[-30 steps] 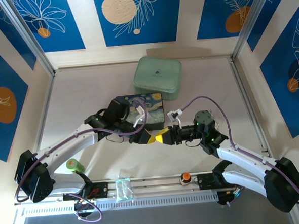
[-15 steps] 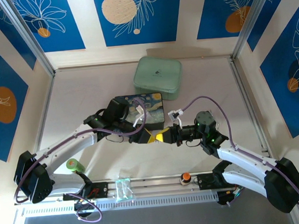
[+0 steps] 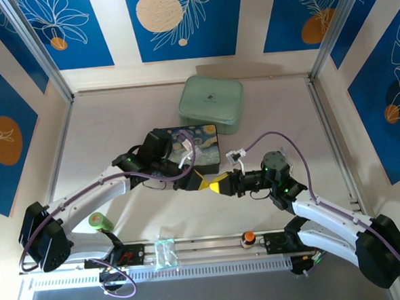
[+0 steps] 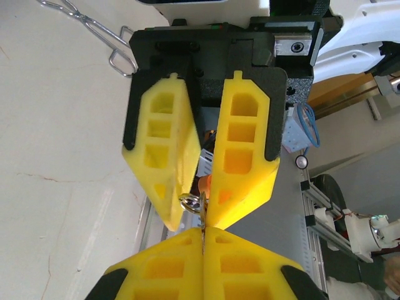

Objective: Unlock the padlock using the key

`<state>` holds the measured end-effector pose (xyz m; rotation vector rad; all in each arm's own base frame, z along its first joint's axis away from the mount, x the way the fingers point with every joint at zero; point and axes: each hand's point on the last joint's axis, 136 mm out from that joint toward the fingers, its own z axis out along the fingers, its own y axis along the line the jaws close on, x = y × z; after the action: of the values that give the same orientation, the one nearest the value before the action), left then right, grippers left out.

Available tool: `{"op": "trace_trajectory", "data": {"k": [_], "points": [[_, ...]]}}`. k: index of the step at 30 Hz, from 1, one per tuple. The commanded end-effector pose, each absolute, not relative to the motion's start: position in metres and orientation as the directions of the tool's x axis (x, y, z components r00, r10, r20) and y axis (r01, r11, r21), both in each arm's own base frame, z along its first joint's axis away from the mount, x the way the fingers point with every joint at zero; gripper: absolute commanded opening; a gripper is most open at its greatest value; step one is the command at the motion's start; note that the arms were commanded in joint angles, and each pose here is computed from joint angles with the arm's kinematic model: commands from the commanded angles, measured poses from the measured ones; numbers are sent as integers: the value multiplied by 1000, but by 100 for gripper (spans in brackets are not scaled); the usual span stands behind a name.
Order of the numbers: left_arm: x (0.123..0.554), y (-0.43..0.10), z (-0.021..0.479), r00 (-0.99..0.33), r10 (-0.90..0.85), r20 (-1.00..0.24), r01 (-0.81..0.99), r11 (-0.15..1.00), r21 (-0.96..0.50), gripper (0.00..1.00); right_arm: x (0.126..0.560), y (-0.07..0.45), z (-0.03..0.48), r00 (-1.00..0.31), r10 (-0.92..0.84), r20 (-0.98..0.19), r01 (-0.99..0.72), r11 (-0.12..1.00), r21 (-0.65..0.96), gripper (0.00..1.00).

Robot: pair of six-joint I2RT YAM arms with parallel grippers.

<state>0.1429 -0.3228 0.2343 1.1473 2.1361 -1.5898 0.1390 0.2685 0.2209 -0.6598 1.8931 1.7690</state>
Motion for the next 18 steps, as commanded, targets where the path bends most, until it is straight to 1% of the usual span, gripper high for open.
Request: {"op": "trace_trajectory", "data": {"k": [1, 4, 6, 9, 13, 15, 16, 17, 18], "points": [[145, -325, 244, -653, 430, -623, 712, 68, -699, 0, 139, 266, 220, -774, -18, -633, -632, 66, 772, 17], [143, -324, 244, -654, 433, -621, 709, 64, -702, 0, 141, 265, 221, -772, -5, -636, -635, 70, 769, 13], [143, -324, 243, -655, 432, -620, 708, 63, -704, 0, 141, 265, 222, -768, -4, -640, -639, 68, 766, 8], [142, -323, 242, -657, 435, -615, 703, 61, -708, 0, 143, 265, 223, -766, 4, -643, -641, 71, 764, 7], [142, -323, 242, -657, 432, -618, 705, 64, -706, 0, 143, 265, 224, -762, 3, -647, -646, 70, 760, 0], [142, -323, 243, -658, 431, -618, 706, 67, -705, 0, 143, 265, 223, -763, 4, -646, -644, 73, 761, 0], [144, -323, 243, -657, 427, -621, 710, 75, -700, 4, 144, 265, 222, -763, 6, -646, -644, 80, 761, 0], [148, -322, 243, -660, 418, -625, 715, 93, -693, 25, 145, 264, 221, -764, 8, -645, -642, 89, 761, 0], [153, -321, 244, -666, 400, -630, 718, 114, -687, 38, 147, 264, 219, -766, 15, -643, -638, 104, 763, 0]]}}
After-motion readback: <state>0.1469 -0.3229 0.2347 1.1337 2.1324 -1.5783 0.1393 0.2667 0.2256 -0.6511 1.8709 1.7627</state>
